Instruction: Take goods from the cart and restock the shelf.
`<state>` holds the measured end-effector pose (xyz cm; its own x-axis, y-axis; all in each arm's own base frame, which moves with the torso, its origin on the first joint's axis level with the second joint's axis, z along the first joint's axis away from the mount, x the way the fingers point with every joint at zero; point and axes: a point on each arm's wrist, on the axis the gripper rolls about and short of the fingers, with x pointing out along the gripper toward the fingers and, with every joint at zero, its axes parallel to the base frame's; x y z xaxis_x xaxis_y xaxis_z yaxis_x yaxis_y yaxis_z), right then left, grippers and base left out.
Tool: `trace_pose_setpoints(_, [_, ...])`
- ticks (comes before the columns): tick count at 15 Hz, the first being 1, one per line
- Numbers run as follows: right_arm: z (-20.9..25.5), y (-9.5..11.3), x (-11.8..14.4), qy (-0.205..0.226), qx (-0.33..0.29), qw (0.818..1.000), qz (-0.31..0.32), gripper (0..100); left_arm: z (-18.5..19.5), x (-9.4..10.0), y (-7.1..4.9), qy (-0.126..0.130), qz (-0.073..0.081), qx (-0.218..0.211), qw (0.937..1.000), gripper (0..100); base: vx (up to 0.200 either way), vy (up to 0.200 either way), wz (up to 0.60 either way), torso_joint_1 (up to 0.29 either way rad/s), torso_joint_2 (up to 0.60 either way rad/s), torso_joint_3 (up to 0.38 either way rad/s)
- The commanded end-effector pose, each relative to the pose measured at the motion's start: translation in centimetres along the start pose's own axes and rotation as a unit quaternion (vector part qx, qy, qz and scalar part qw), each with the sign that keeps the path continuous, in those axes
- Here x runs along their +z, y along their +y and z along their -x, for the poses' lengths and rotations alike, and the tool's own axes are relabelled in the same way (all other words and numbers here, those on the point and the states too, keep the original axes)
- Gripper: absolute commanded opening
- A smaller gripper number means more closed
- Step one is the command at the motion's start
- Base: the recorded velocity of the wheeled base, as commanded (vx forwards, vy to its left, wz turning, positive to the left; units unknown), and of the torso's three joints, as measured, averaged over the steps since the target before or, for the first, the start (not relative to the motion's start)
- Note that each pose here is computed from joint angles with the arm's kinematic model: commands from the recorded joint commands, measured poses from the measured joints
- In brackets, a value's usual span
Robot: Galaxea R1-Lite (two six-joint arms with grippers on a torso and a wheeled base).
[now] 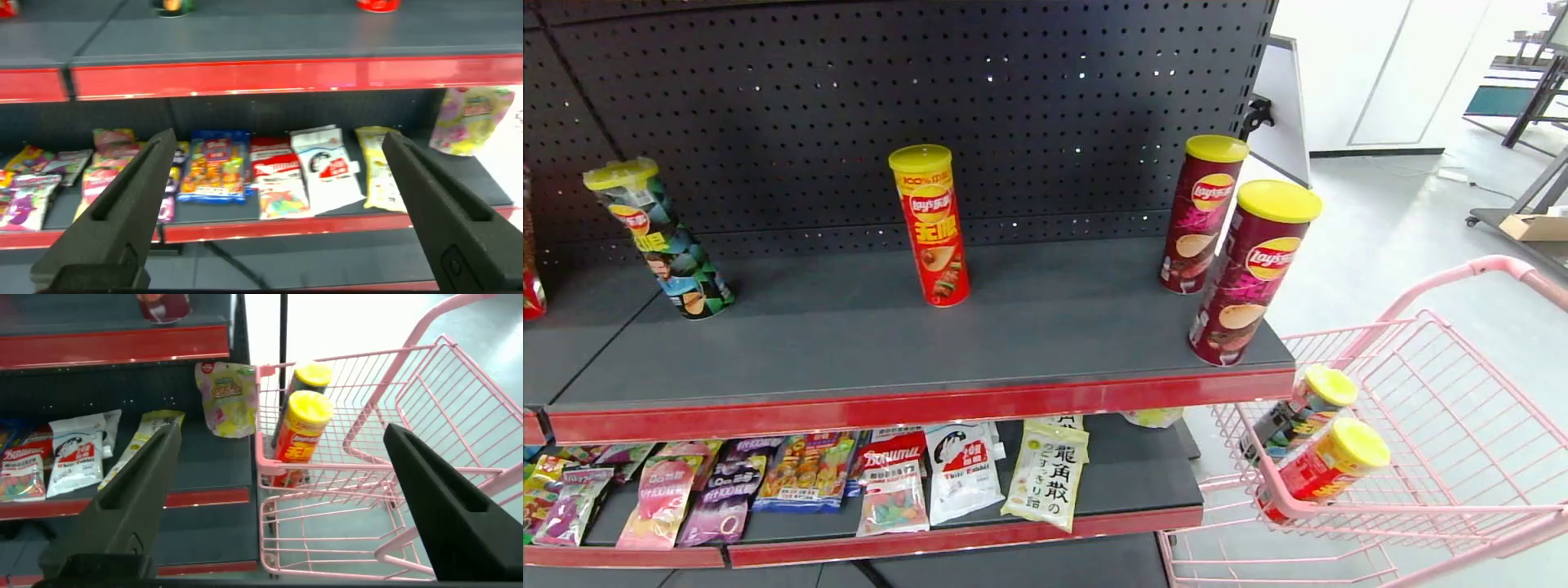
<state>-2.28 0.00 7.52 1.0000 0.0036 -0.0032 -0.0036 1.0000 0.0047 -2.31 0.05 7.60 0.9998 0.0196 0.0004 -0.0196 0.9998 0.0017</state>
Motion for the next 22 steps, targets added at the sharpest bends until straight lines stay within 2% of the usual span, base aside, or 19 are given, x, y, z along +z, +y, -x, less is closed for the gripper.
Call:
trace_pose_setpoints(1, [-0.01, 0.0, 0.0, 0.001, 0.0, 1.0, 0.0, 100, 0.0, 0.0, 0.0, 0.0, 0.0, 0.0, 1.0, 100, 0.0, -0.2, 0.0, 0.002, 0.0, -0.002])
trace_pose_setpoints(5, [-0.01, 0.0, 0.02, 0.0, 0.0, 1.0, 0.0, 100, 0.0, 0.0, 0.0, 0.0, 0.0, 0.0, 1.0, 100, 0.0, -0.2, 0.0, 0.002, 0.0, 0.002])
trace_pose_setpoints(7, [-0.01, 0.0, 0.0, 0.001, 0.0, 1.0, 0.0, 100, 0.0, 0.0, 0.0, 0.0, 0.0, 0.0, 1.0, 100, 0.0, 0.0, 0.0, 0.0, 0.0, 0.0])
trace_pose_setpoints(16, [-0.01, 0.0, 0.0, 0.001, 0.0, 1.0, 0.0, 100, 0.0, 0.0, 0.0, 0.0, 0.0, 0.0, 1.0, 100, 0.0, 0.0, -0.6, 0.004, 0.0, 0.003])
trace_pose_setpoints(22, [-0.01, 0.0, 0.0, 0.001, 0.0, 1.0, 0.0, 100, 0.0, 0.0, 0.0, 0.0, 0.0, 0.0, 1.0, 100, 0.0, 0.0, 0.0, 0.0, 0.0, 0.0])
